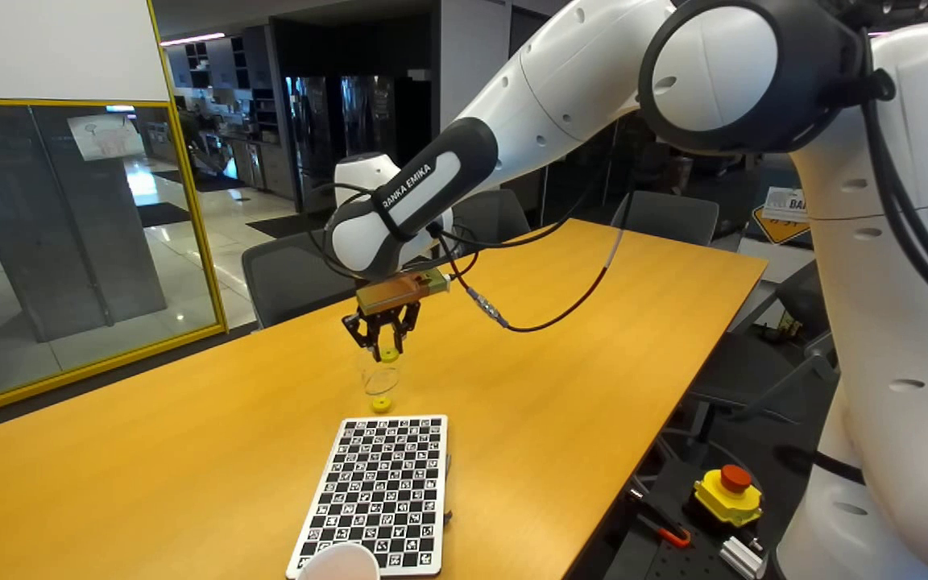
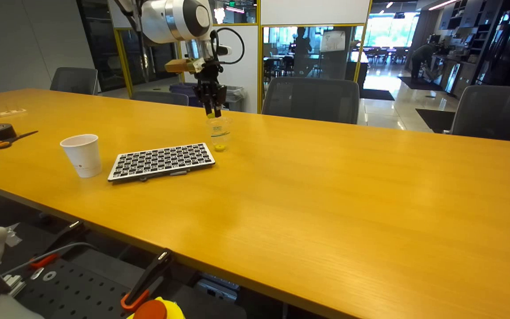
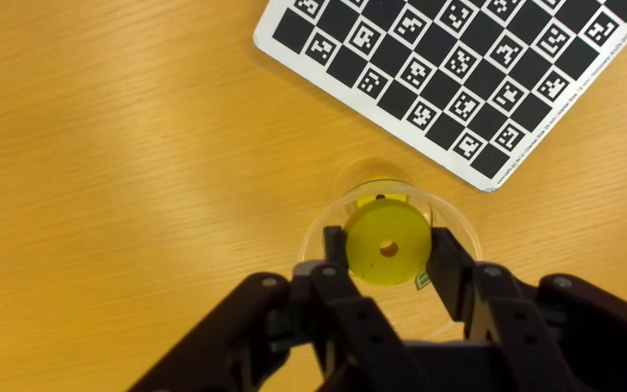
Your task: Pick up the orange and yellow objects from the table and put them in the two cups on the table
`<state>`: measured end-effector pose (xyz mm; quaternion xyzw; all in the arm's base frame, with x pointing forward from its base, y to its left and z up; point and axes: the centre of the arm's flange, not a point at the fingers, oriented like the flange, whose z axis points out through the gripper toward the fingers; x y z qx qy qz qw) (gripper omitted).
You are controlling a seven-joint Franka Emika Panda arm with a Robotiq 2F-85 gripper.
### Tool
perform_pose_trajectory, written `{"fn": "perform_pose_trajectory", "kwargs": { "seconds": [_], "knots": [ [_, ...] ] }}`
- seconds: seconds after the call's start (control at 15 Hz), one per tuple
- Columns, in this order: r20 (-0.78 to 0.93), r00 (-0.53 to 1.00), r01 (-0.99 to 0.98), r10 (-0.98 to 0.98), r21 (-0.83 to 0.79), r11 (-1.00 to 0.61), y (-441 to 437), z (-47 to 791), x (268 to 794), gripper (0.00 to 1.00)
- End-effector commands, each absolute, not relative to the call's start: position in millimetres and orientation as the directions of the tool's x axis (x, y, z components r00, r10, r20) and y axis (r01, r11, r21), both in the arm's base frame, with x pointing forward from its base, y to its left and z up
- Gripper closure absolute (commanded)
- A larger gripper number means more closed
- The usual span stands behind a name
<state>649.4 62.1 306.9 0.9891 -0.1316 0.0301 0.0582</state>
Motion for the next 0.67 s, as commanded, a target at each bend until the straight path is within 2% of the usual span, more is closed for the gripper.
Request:
{"fn": "perform_pose_trajectory", "kwargs": {
  "seconds": [0.0, 0.6],
  "knots": [
    [0.088, 0.966, -0.252, -0.244, 0.109, -0.961, 60, 313, 658, 0.78],
    [0.085, 0.969, -0.239, -0.231, 0.107, -0.965, 62, 308, 675, 0.78]
  ]
}}
